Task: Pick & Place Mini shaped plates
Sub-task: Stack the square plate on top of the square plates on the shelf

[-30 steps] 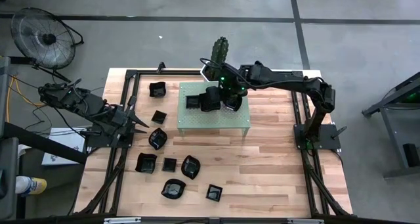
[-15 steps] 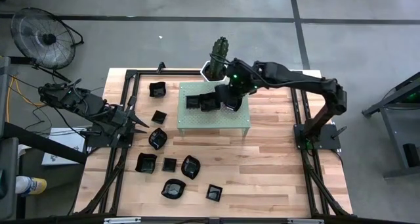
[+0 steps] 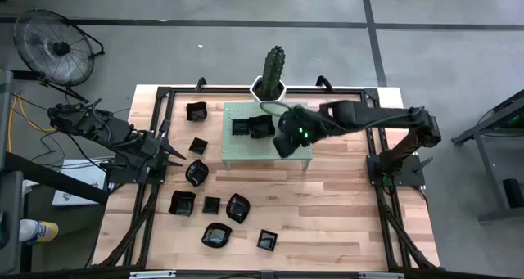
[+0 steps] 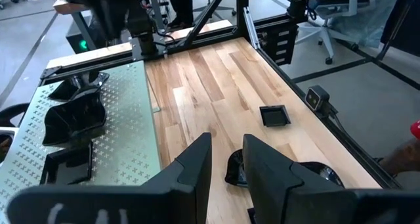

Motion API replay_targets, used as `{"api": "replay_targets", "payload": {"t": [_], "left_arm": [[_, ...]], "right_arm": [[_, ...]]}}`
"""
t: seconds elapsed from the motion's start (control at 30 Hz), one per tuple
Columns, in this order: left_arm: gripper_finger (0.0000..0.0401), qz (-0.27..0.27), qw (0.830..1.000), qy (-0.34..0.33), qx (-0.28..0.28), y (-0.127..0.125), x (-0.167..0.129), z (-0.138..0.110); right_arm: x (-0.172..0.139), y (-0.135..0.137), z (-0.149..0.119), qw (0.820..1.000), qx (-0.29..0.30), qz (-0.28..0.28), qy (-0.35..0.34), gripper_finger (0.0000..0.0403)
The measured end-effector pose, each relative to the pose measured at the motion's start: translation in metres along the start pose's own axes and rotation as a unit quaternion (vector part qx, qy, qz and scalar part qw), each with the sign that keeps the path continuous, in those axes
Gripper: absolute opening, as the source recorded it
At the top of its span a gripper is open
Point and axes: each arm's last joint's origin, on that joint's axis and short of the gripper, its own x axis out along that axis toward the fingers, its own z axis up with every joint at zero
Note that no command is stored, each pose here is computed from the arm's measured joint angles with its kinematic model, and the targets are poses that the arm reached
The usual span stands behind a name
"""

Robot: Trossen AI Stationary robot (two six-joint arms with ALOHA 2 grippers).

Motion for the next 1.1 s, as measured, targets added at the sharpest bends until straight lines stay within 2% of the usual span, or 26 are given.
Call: {"api": "replay_targets", "payload": {"t": [0.4,0.6,0.87,1.1], "left_arm": [[0.0085,0.000,1.000,0.002,0.000,0.000,0.000,0.000],[0.0085,0.000,1.000,0.002,0.003,0.000,0.000,0.000],[0.0085,0.000,1.000,0.002,0.004,0.000,0.000,0.000],[0.0085,0.000,1.000,0.002,0.004,0.000,0.000,0.000]], "right_arm": [[-0.017,0.042,-0.076,0.997,-0.067,0.029,-0.014,0.0130],[-0.027,0.056,-0.104,0.994,-0.085,0.058,-0.029,0.0130],[-0.008,0.074,-0.139,0.992,-0.111,0.062,-0.005,0.0130],[0.027,0.090,-0.174,0.994,0.009,0.057,0.096,0.0130]]}}
